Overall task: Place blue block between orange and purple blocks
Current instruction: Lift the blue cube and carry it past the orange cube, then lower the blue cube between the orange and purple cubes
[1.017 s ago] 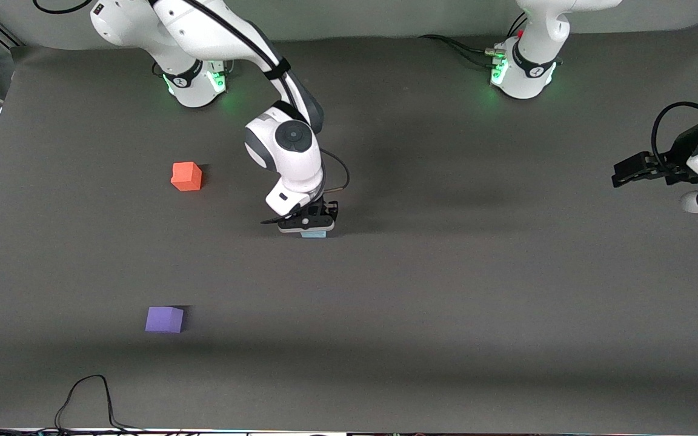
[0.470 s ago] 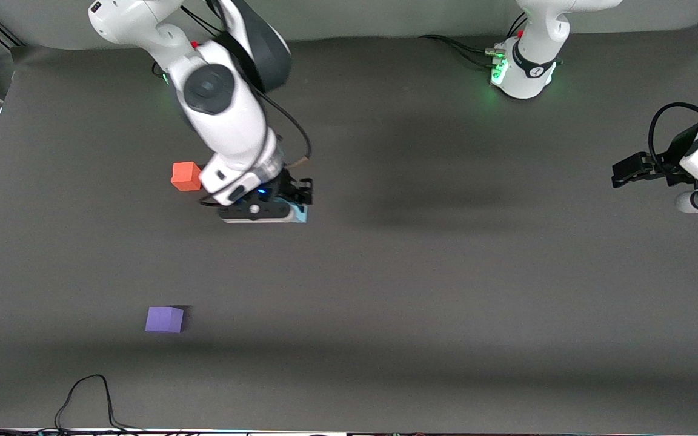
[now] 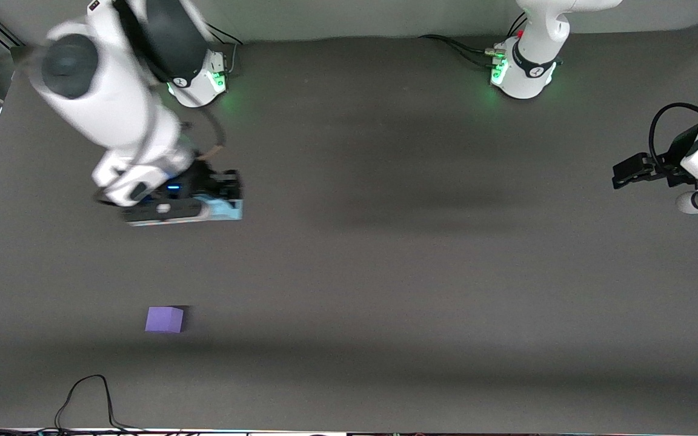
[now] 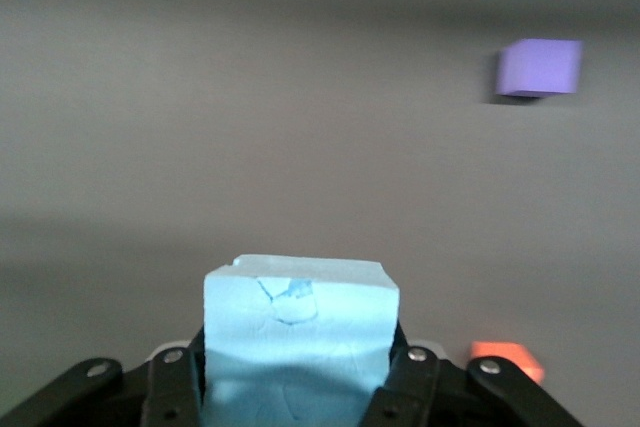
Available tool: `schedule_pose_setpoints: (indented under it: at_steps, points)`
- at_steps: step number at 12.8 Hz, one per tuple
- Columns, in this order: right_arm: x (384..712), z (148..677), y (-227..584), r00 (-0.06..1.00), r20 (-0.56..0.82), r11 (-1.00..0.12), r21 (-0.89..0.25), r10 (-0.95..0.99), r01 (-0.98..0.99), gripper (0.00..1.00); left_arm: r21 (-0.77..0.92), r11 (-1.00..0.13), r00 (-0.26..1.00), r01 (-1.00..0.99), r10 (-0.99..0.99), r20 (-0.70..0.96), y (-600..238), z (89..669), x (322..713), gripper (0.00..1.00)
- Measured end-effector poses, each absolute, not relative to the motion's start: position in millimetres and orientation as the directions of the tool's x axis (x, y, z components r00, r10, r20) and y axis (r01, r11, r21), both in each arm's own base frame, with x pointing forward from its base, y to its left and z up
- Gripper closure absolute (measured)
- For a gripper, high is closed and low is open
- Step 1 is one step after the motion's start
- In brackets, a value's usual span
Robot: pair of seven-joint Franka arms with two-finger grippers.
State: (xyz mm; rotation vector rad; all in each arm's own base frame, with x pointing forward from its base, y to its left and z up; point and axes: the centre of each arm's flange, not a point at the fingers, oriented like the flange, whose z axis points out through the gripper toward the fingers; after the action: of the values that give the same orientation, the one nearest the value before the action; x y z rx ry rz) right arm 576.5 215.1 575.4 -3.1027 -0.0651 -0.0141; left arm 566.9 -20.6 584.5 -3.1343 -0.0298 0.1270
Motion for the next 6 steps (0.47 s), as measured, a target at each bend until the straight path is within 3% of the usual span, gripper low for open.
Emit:
schedule_pose_setpoints:
  at_steps: [3,6]
  points:
    - [573,599,107,0.998,-0.016,-0.997,-0.053,0.056,0.055,0.40,-0.005,-1.000,0.997,0.020,0.021,-0.079,-20,585,567,0.00]
    - [566,580,33,0.998,-0.054,-0.996,-0.075,0.045,0.041,0.40,-0.005,-1.000,0.997,0.021,0.021,-0.079,-20,585,567,0.00]
